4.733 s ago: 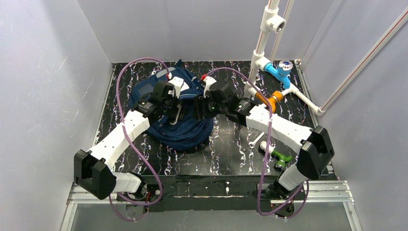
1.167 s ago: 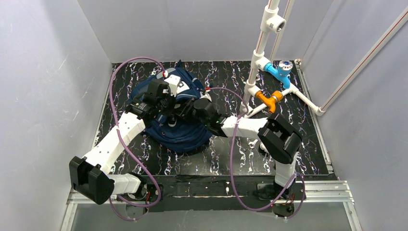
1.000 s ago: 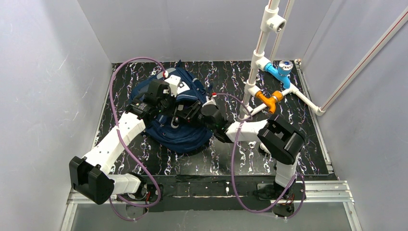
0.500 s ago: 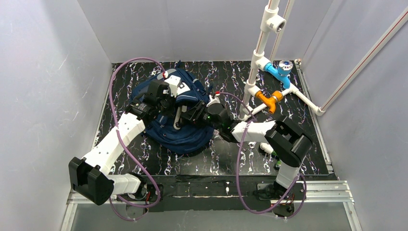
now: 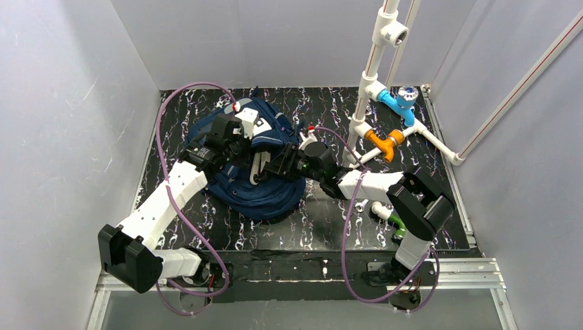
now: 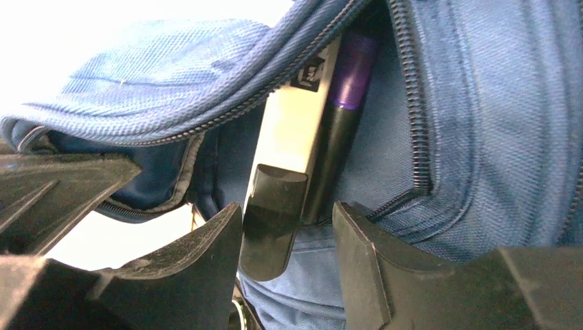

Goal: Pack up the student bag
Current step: Adjust the stationery in the student bag.

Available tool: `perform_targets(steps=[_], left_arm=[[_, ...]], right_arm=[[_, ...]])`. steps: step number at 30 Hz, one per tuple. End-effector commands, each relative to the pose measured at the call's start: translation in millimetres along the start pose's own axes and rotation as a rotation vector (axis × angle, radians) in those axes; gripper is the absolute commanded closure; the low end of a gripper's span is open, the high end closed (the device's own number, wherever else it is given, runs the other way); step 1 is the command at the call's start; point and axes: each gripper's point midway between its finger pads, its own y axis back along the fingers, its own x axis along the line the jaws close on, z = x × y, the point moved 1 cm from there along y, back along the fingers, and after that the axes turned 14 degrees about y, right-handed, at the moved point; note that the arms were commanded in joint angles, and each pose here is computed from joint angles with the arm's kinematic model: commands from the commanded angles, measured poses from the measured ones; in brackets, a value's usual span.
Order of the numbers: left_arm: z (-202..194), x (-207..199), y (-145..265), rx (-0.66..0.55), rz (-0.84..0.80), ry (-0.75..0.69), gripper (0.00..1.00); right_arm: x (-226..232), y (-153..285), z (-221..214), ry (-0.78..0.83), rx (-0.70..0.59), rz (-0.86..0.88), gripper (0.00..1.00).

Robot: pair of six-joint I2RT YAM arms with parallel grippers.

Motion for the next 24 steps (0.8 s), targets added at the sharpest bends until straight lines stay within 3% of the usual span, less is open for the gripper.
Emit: perform_targets(steps=[1, 8, 13, 16, 22, 24], left_arm=[[34.8, -15.8, 30.2, -0.154, -0.079, 0.025, 1.0], [31.9, -18.3, 25.5, -0.136, -0.09, 0.033, 1.0], [33.8, -21.2, 25.4, -0.135, -0.103, 0.039, 1.0], [34.0, -21.5, 26.3, -0.137, -0.105, 0.038, 1.0], [34.4, -23.1, 25.5, -0.134, -0.113, 0.038, 1.0], [34.0, -22.8, 25.4, -0.133, -0.112, 0.036, 1.0]], right_arm=[[20.2, 2.9, 8.1, 0.044, -0.009, 0.113, 0.41], [34.0, 2.8, 11.4, 0.044, 0.008, 0.17, 0.39], [19.6, -11.7, 4.6, -0.004, 0.043, 0.114, 0.43], [21.2, -19.3, 5.2, -0.045, 0.041, 0.123, 0.56], [32.3, -21.9, 27.8, -0.223, -0.096, 0.137, 0.95], [38.6, -15.4, 37.8, -0.283, -0.17, 0.152, 0.99]])
